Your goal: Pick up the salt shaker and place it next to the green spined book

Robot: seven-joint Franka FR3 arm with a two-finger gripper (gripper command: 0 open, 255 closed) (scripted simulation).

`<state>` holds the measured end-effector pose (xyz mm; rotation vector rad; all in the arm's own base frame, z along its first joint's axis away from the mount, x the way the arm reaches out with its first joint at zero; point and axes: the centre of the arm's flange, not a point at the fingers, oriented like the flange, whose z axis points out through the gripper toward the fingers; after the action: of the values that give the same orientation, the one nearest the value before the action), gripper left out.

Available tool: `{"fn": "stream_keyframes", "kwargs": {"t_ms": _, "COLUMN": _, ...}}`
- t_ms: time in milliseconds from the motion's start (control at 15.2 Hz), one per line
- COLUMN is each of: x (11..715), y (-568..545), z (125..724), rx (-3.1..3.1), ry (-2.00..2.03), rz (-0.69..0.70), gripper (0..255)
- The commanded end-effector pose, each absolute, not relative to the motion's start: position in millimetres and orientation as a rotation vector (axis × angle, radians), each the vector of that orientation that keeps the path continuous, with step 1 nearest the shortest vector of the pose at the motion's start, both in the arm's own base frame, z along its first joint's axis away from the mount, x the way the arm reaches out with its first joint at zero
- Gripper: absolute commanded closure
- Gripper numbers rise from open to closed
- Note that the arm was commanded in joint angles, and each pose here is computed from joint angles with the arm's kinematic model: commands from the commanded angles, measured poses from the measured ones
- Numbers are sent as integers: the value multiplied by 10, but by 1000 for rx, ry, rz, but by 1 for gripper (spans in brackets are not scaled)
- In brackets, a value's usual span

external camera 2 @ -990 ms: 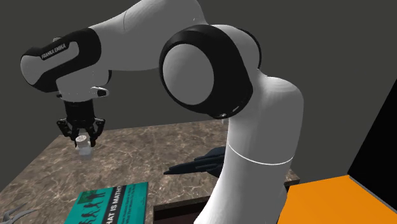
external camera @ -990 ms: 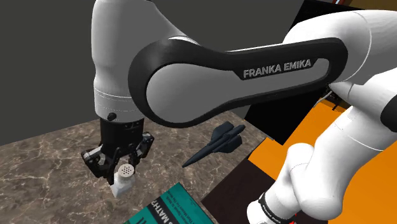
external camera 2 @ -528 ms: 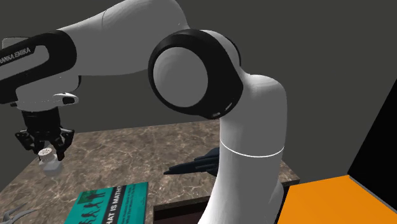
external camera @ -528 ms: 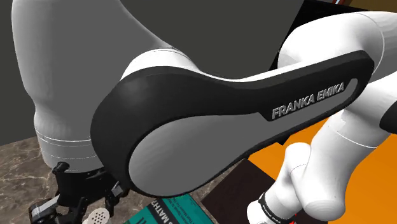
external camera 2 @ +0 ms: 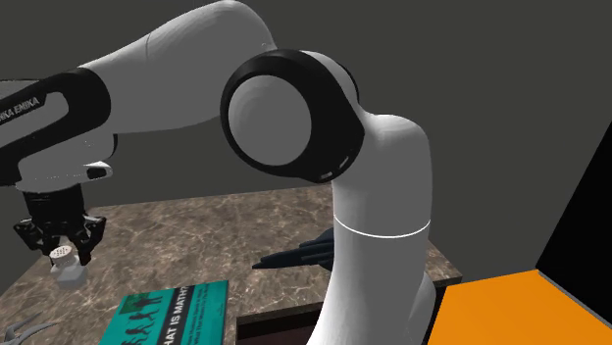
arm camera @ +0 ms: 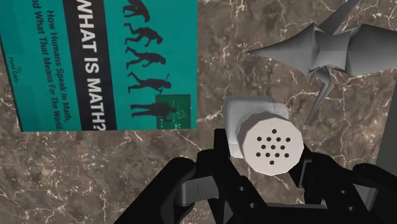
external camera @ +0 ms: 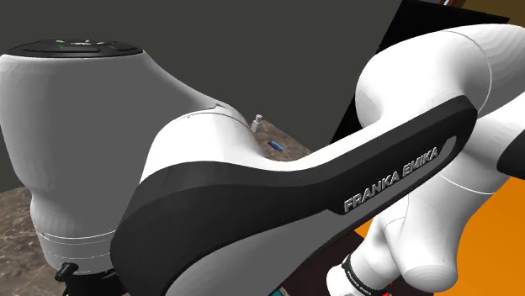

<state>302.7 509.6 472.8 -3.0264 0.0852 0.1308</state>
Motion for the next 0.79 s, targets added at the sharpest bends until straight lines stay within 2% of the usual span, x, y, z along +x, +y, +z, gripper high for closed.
{"fn": "stream_keyframes", "kwargs": {"t_ms": 0, "x": 3027, "y": 5102, "z": 4624, "rx": -3026, "ry": 85, "rz": 130, "gripper": 255}}
{"fn": "stream_keyframes", "kwargs": {"t_ms": 726, "x": 3027, "y": 5102, "z": 4043, "rx": -3026, "ry": 85, "rz": 130, "gripper": 255}}
